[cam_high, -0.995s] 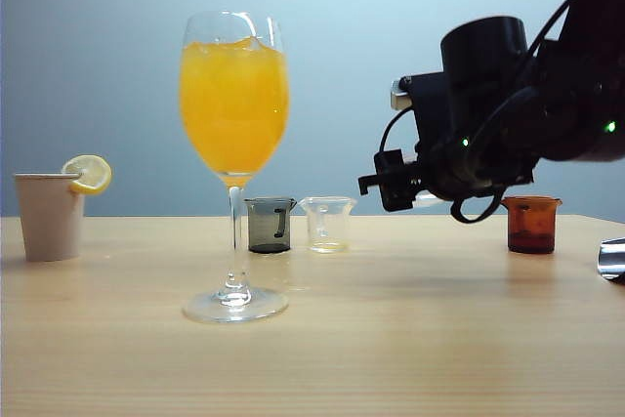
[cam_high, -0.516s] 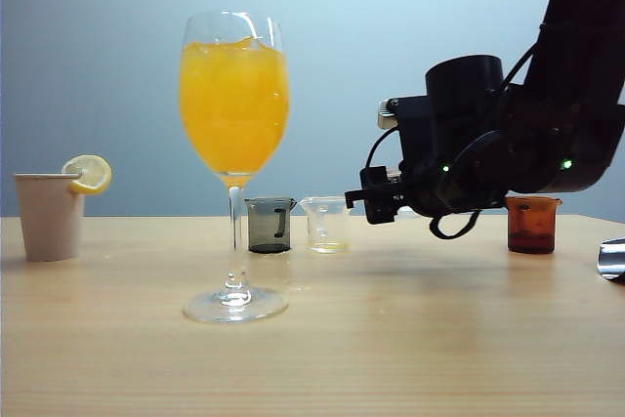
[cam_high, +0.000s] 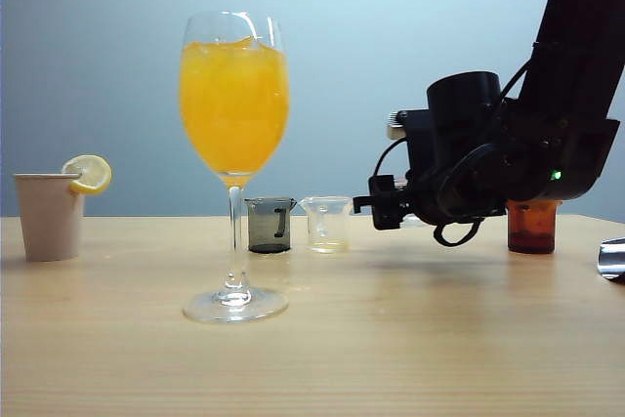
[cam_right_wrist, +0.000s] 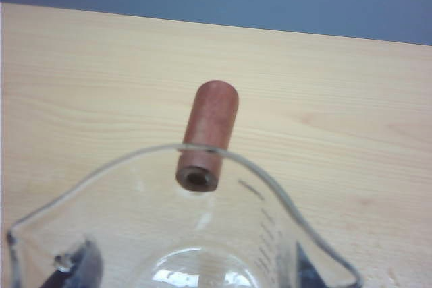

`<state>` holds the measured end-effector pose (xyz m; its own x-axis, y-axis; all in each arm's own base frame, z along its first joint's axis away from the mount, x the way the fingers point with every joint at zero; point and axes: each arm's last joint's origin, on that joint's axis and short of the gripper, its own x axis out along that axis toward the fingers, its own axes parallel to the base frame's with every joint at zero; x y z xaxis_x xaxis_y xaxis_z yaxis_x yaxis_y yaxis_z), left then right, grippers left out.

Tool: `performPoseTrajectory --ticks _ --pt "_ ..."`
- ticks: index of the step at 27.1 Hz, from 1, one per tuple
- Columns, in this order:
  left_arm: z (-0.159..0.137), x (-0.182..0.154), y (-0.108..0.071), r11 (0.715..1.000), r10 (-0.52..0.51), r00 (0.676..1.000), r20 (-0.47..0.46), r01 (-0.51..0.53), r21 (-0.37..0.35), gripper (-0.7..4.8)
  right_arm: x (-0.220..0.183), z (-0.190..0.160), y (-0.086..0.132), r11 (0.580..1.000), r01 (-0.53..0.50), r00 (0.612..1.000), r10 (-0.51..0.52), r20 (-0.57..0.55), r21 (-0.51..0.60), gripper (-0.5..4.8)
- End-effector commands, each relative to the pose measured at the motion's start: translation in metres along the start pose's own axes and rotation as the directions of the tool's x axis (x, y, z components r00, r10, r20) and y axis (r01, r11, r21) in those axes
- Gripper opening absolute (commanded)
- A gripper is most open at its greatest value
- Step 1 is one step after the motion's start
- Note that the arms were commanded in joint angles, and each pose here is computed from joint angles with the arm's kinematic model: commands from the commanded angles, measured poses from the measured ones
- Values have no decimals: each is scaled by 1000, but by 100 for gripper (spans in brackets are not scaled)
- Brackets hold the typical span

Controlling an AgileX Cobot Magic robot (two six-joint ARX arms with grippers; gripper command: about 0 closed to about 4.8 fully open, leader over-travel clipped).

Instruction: Pick up the third measuring cup from the left, pour the pineapple juice inside into the goblet, and finally put the measuring cup back in its original place.

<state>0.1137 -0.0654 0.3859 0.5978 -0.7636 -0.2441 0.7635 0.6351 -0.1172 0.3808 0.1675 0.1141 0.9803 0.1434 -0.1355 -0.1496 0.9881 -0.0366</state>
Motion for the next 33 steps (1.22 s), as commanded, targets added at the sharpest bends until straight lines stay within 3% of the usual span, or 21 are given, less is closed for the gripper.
performPoseTrajectory --ticks 1,20,22,24,27,29,33 --pt "2 -1 0 1000 -5 1000 14 4 7 -5 2 2 -1 999 -42 999 42 -6 13 53" --pt "2 -1 0 1000 -4 1000 14 4 7 -5 7 -4 -3 996 -85 996 86 -28 14 55" --pt "2 -1 0 1000 -5 1000 13 5 7 -5 7 -4 -4 996 -85 996 85 -29 14 84" --pt "2 -1 0 1000 -5 1000 13 5 7 -5 7 -5 -4 996 -84 996 84 -33 14 160" --pt "2 -1 0 1000 -5 1000 13 5 7 -5 8 -7 -4 996 -87 995 87 -48 12 182" --pt "2 -1 0 1000 -5 1000 13 5 7 -5 8 -9 -4 996 -87 994 87 -62 9 281" --pt "2 -1 0 1000 -4 1000 13 4 7 -5 8 -10 -4 996 -86 994 87 -68 8 301"
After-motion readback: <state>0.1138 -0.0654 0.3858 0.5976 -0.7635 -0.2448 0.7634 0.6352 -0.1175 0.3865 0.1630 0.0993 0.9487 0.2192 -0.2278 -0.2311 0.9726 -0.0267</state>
